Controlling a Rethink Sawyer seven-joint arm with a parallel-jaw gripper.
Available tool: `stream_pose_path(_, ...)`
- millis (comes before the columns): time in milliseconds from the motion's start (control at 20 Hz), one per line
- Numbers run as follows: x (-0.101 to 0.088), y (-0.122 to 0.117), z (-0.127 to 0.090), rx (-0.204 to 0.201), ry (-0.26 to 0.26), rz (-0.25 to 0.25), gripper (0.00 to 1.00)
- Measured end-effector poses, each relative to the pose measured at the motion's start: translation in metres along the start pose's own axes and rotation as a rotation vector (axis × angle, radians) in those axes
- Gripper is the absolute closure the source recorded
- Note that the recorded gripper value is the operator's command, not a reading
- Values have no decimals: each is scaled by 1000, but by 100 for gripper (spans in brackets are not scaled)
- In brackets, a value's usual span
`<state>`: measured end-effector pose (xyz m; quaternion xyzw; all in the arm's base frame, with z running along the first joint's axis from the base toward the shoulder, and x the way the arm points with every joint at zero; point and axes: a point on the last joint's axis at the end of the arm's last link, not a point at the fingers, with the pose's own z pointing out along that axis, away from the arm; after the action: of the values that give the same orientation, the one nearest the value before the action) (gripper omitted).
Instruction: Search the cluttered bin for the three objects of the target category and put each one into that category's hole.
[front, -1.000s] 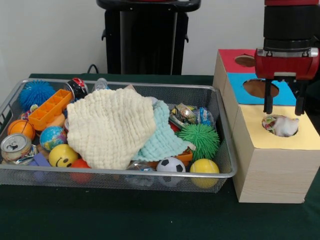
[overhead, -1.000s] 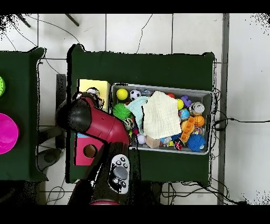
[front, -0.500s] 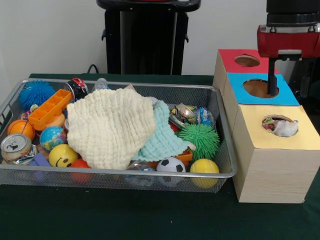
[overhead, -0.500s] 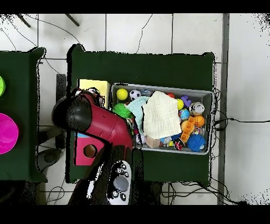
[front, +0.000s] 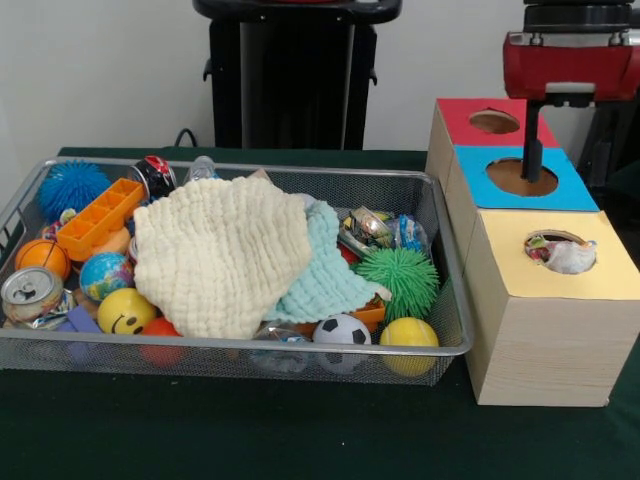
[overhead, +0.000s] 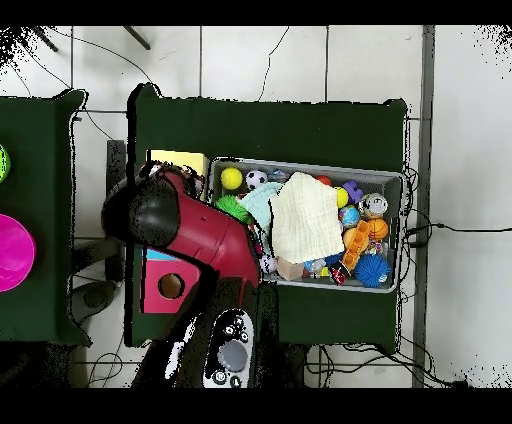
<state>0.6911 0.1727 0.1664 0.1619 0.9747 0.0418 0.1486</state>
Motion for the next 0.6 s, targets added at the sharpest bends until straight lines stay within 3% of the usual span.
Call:
stream_pose_path(400, -2, -35, -6, 50, 41, -16, 0)
stream_pose_path(600, -13, -76, -9, 87, 52, -18, 0)
